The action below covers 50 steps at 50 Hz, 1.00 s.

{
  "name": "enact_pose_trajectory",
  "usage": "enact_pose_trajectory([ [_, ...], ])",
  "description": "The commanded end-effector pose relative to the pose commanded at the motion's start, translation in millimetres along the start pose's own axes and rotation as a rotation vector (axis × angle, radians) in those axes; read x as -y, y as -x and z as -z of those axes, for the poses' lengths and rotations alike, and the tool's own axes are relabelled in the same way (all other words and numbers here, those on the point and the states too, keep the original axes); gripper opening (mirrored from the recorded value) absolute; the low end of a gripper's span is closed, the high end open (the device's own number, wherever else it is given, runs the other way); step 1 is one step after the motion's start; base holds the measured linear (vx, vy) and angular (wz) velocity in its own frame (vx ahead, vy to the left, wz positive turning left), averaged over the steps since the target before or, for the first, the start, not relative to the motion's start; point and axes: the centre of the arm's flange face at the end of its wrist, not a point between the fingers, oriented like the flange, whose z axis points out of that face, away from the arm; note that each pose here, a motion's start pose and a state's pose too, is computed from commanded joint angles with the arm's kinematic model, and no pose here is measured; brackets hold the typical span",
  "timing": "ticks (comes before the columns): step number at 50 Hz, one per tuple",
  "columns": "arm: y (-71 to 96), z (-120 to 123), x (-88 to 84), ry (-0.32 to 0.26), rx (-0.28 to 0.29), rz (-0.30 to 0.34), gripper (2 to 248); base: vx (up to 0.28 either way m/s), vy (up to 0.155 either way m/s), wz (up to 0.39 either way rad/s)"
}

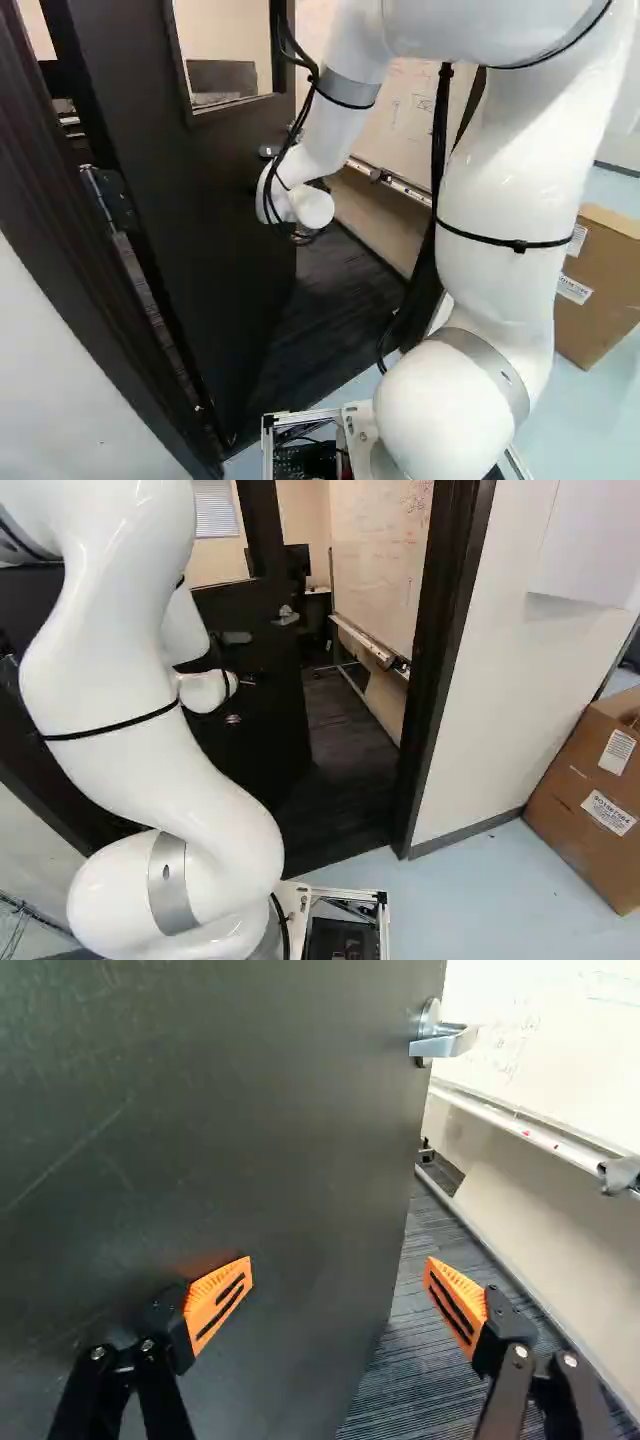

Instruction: Open the door and move inside

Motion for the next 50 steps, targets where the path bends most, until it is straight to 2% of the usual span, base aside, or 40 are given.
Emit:
enact_pose_trajectory([
  [50, -10.2, -43, 44.0, -0.195, -0.072, 0.131, 247, 0.0, 0.0, 0.0],
])
